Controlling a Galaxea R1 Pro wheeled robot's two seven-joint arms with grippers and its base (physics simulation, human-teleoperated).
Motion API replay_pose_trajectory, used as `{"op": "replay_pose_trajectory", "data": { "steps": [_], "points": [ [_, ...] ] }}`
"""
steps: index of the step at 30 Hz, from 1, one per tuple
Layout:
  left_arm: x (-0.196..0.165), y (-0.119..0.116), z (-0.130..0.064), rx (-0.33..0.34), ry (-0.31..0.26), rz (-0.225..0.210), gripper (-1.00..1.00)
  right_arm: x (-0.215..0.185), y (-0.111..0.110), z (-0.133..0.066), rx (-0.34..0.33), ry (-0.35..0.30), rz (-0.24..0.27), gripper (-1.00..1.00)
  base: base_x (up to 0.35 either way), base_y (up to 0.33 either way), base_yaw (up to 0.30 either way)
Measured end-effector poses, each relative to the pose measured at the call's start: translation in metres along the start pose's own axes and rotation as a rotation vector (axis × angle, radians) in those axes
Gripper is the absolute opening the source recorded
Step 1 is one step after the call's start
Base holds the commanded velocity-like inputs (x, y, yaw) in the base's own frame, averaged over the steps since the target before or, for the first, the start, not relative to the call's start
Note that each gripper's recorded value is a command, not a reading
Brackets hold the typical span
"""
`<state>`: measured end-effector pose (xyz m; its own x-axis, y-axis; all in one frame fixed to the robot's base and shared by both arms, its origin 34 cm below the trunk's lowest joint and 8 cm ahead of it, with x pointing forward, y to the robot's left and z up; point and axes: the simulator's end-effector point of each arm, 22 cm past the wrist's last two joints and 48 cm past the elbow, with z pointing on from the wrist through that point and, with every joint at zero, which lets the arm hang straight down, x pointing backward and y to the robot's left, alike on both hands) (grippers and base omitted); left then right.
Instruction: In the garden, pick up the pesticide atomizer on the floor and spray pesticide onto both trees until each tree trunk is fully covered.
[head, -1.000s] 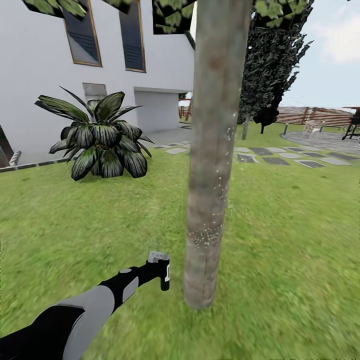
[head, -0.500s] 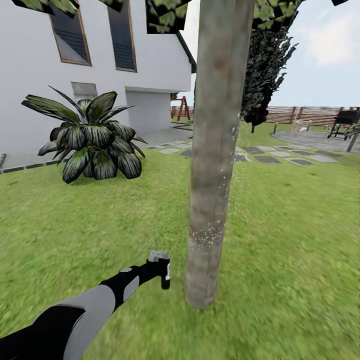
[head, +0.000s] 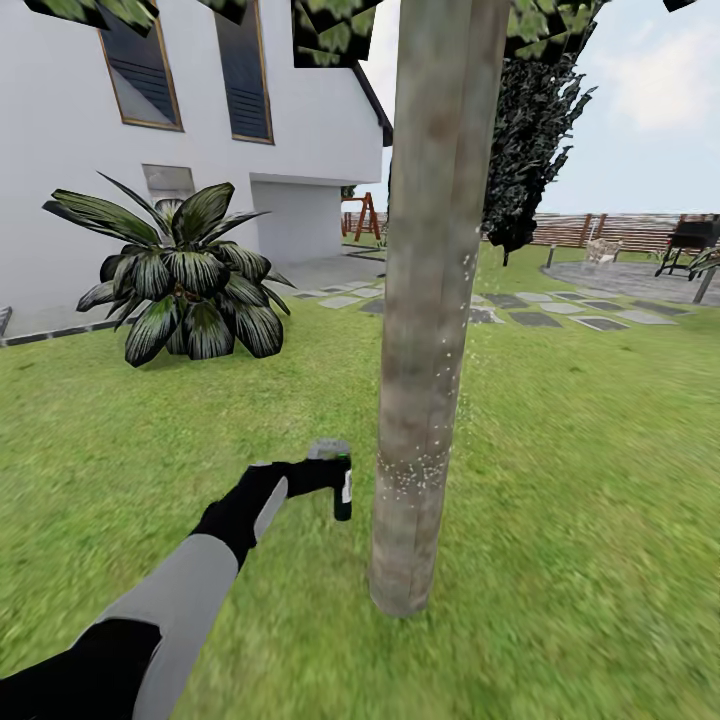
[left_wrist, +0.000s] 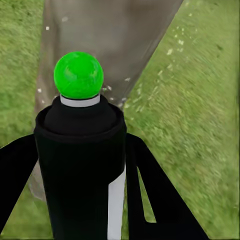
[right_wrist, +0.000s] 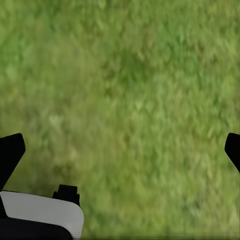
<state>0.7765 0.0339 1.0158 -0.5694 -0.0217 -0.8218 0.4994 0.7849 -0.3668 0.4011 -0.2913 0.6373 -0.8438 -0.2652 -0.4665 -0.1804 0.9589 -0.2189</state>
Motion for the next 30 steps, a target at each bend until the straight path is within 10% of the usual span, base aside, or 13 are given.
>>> {"op": "replay_pose_trajectory", "data": {
  "steps": [6,22,30],
  "points": [
    [0.012,0.001,-0.003,-0.010,0.113,-0.060,-1.00,0.002,0.001,0.000,-0.001,0.005,-0.001,1.00,0.000,0.000,0.000],
    [-0.262,-0.062,-0.074,-0.018,0.045,0.073,-1.00,0.003,0.001,-0.001,-0.002,0.006,-0.002,1.00,0.000,0.000,0.000],
    [-0.334,-0.102,-0.112,-0.011,0.000,0.126,-1.00,0.003,0.001,-0.001,-0.003,0.006,-0.001,1.00,0.000,0.000,0.000]
  ]
}}
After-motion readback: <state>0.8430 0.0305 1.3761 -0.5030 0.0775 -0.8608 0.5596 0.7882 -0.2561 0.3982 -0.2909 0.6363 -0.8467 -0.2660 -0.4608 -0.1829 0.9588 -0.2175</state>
